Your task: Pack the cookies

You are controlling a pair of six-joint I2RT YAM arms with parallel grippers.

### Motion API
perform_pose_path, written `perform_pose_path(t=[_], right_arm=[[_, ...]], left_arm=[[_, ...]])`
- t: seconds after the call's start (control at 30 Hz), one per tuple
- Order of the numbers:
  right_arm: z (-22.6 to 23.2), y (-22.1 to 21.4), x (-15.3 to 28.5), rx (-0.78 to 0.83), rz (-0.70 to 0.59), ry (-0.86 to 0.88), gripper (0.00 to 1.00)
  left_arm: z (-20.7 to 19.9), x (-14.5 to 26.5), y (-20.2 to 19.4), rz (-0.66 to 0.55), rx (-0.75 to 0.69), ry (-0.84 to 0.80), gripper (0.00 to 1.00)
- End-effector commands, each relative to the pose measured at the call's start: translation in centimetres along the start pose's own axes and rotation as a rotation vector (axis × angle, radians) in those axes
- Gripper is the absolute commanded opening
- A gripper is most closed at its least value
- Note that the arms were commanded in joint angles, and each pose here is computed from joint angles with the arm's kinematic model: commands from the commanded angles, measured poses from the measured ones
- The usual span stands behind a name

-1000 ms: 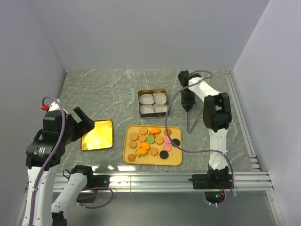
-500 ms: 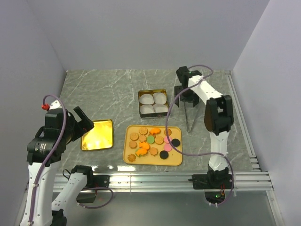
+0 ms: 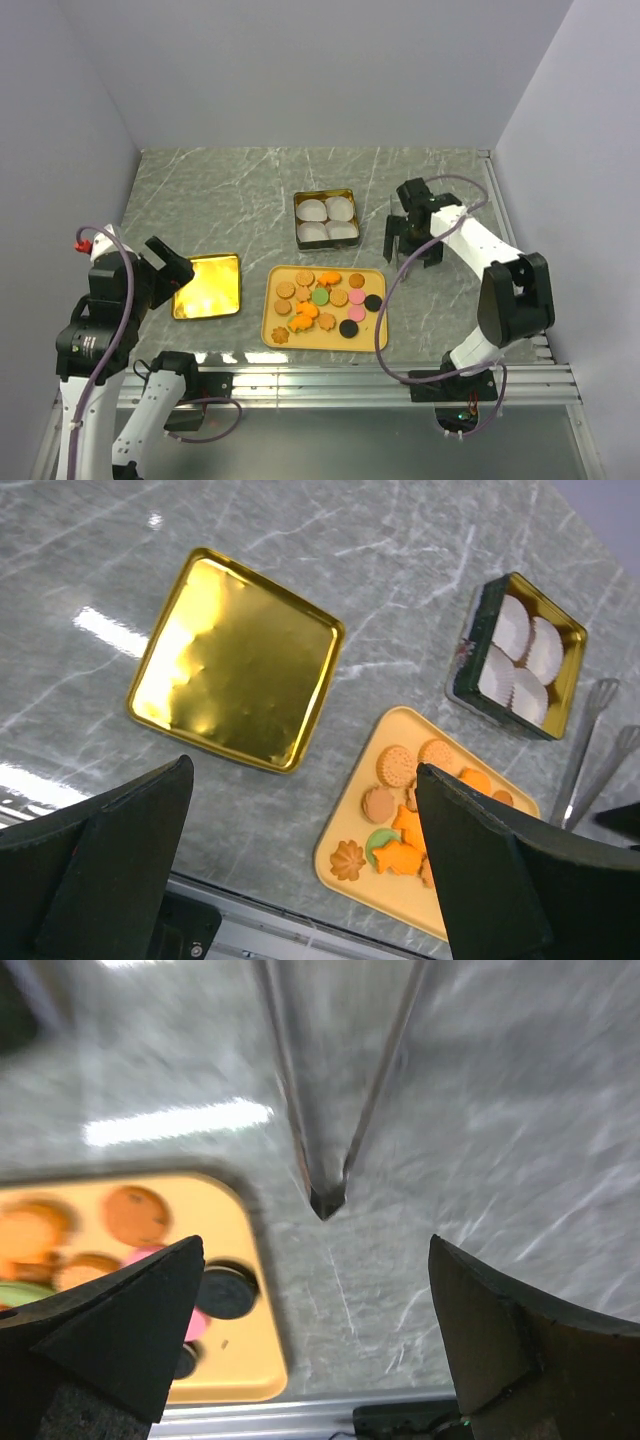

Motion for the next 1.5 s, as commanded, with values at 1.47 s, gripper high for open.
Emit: perform_pose_path(t=[1.47], right_arm=[[-0.9,6.2,-10.9,-0.174,0.101,-0.048,0.9]], left_arm=[[-1.4,1.2,0.8,0.036,-0.072,-0.144,0.99]])
Point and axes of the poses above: each gripper's point midway between its finger pads, its own x axis back along the fingers, its own z axis along the line the jaws close on, y = z × x, the point moved 10 cm from there along x, back along the fingers, and after that the axes turned 3 degrees about -x, right-handed, at the moved point
